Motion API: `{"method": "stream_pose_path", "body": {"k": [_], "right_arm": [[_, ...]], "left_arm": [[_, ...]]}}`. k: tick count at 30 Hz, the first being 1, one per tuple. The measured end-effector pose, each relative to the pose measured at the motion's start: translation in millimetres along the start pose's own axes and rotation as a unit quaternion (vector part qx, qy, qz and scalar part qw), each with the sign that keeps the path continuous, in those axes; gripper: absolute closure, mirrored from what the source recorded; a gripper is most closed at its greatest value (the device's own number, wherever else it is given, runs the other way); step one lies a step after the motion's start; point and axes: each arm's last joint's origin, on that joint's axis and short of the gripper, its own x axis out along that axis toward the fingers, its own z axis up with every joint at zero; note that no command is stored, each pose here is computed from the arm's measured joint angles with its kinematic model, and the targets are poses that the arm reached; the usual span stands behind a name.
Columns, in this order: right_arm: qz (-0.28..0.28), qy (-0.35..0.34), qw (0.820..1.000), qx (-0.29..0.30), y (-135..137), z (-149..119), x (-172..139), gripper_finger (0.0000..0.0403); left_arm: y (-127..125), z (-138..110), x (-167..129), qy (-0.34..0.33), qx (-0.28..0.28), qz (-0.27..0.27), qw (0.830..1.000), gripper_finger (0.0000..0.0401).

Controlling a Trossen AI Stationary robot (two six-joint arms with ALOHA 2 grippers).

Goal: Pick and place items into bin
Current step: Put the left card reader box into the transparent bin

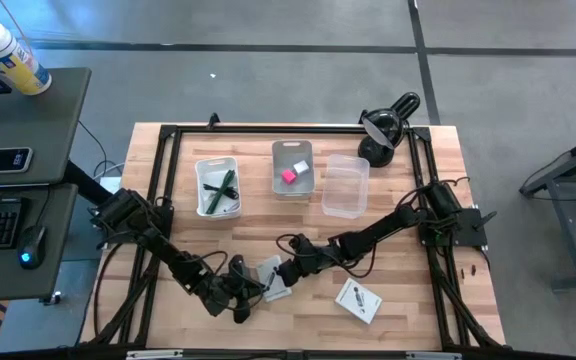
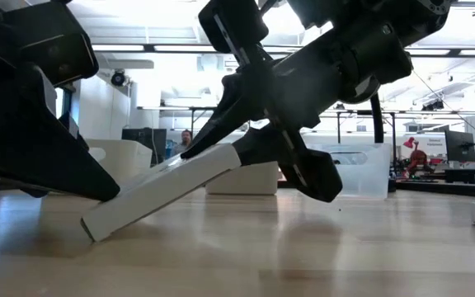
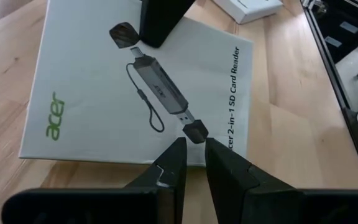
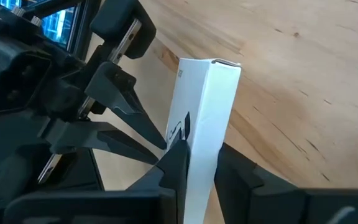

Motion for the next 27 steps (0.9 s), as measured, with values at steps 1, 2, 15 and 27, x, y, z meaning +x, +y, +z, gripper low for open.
{"method": "stream_pose_path", "body": {"k": [1,2,15,27], "right_arm": [[-0.002,0.000,1.000,0.000,0,0,0,0.0347],[-0.002,0.001,1.000,-0.001,0,0,0,0.0351],[-0.024,0.016,0.999,-0.019,-1,-1,-5,0.0356],[-0.071,-0.009,0.995,-0.074,17,11,-43,0.0358]], "left_arm": [[0,0,0,-0.001,0.000,0.000,1.000,0.0350],[0,0,0,-0.002,0.000,0.000,1.000,0.0350],[-1,15,-12,-0.019,0.032,0.023,0.999,0.0350],[6,31,-34,-0.002,0.066,0.066,0.996,0.0350]]}}
